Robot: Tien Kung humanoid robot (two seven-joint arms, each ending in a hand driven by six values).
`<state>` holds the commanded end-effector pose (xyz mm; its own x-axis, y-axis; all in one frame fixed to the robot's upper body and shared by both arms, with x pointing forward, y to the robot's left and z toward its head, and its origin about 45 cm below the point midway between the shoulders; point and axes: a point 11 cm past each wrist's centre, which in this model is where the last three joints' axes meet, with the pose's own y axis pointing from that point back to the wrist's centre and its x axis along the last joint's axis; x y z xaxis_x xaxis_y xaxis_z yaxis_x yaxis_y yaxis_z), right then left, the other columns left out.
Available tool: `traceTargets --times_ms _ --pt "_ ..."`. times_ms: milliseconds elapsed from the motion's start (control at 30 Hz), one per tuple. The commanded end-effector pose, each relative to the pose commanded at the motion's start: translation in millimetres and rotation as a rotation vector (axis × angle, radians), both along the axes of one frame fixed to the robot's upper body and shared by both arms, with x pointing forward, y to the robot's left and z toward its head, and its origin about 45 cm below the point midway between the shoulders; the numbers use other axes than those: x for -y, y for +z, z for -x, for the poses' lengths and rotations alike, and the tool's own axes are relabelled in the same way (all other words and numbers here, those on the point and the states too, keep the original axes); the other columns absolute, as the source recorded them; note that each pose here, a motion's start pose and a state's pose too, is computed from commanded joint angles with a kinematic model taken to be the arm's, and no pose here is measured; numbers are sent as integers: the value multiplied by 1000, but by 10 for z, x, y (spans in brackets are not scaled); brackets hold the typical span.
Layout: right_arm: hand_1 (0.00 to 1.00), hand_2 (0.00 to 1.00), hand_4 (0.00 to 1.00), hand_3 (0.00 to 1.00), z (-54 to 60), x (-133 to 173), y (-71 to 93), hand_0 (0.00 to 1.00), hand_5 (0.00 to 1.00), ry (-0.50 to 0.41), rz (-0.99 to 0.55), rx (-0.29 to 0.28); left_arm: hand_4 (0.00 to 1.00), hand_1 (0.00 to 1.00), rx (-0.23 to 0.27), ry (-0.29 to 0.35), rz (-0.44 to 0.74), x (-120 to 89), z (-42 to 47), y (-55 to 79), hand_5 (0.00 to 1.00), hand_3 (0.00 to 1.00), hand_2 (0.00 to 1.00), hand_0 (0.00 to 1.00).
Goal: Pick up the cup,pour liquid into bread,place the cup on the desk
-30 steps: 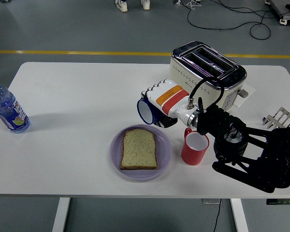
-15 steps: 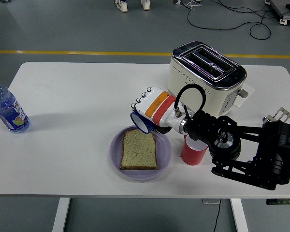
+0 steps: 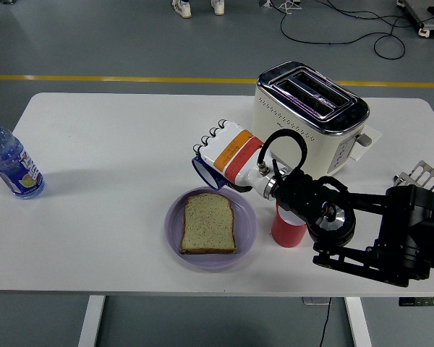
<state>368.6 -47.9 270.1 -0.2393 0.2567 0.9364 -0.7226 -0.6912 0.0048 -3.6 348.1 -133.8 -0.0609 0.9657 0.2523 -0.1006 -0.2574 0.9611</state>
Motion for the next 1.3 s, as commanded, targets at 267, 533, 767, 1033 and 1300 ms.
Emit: traceTargets --times_ms 267,533,767,1033,1300 --pt "380 546 605 529 -69 81 13 431 2 -54 -15 1 299 643 -10 -3 -2 -4 47 -1 767 528 639 647" --pt "374 545 601 529 -196 362 116 408 2 -137 -220 -99 299 644 -13 -6 -3 -6 66 -1 767 528 639 647" --pt "379 545 600 528 -413 854 308 382 2 -288 -558 -223 299 644 -14 -11 -2 -5 71 -1 767 529 639 647" --pt "398 549 583 533 -419 1410 324 423 2 -404 -1033 -386 299 644 -12 -9 -2 -2 72 -2 768 528 640 647" --pt "409 553 575 546 -375 1895 320 474 2 -418 -1414 -478 299 644 1 -10 -2 0 11 0 766 529 640 646"
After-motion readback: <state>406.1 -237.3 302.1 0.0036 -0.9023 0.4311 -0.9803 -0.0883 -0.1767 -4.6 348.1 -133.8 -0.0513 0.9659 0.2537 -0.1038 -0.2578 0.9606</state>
